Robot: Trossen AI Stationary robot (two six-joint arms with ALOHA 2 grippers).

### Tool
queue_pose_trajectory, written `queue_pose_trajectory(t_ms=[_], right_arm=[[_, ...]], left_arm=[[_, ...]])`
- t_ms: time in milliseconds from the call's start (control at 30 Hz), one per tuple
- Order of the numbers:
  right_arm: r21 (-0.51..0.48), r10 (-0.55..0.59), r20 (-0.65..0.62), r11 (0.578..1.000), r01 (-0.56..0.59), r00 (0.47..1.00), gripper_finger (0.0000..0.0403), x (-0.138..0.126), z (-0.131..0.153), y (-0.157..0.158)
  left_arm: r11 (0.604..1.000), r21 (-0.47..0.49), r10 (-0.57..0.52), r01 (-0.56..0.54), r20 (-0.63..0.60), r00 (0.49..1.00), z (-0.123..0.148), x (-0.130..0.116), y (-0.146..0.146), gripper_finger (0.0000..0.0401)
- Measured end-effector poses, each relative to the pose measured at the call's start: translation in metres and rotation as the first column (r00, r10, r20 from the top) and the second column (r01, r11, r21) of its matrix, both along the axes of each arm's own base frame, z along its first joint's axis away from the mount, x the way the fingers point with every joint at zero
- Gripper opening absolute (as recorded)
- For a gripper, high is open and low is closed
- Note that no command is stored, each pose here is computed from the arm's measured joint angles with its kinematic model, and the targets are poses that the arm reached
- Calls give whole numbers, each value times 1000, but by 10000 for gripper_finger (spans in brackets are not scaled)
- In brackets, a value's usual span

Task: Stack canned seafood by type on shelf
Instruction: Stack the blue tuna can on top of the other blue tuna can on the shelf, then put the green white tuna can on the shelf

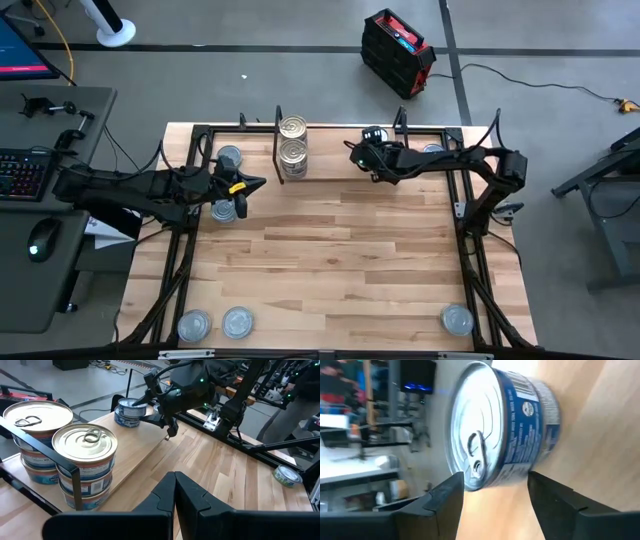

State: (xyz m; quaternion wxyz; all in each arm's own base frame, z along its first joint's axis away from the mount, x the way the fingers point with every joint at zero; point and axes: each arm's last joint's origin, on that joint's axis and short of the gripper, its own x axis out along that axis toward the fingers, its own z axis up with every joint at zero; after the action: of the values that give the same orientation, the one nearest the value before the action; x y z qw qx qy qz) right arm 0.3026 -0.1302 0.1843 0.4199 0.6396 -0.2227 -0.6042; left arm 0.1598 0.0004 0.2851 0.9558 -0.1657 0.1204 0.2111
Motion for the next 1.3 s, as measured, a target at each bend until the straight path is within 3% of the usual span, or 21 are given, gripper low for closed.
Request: queue_pose_trajectory(t_ms=[133,467,600,700,767,800,900,1000,1100,1133,1233,1300], right_arm=[[38,7,-13,999,-7,1000,192,-1,1,-2],[-18,-20,-3,1000,19,1000,188,4,15,-7],[5,124,-46,992,-124,991,188,13,24,-2],[6,335,-148,941,-338,930,188,25,30,12],[6,525,-218,844,-537,823,188,36,36,27],[20,635,-242,760,-650,734,188,42,40,36],[132,909,-214,388,-912,356,188,51,41,72],[252,992,-107,96,-963,71,188,48,36,121],[375,986,22,-163,-913,-168,189,35,28,174],[418,974,61,-223,-881,-218,189,28,24,190],[576,955,136,-293,-763,-264,189,1,17,232],[624,933,169,-352,-698,-319,188,-15,17,258]], left_arm=[[1000,-29,-5,5,9,1000,0,0,0,1],[995,-67,-70,70,3,998,-1,0,-2,1],[992,-76,-96,96,3,995,-1,1,-3,1],[986,-87,-141,140,2,990,-2,1,-4,1],[984,-92,-154,153,3,988,-2,1,-5,1],[984,-94,-153,153,3,988,-2,1,-5,1],[984,-97,-152,152,5,988,-1,1,-5,1],[984,-97,-152,152,6,988,-1,1,-5,1],[984,-100,-151,151,7,989,-1,1,-5,1],[983,-103,-150,150,8,989,-1,1,-5,1],[980,-144,-134,136,24,991,-1,1,-5,1],[976,-177,-121,125,36,992,-1,1,-5,1]])
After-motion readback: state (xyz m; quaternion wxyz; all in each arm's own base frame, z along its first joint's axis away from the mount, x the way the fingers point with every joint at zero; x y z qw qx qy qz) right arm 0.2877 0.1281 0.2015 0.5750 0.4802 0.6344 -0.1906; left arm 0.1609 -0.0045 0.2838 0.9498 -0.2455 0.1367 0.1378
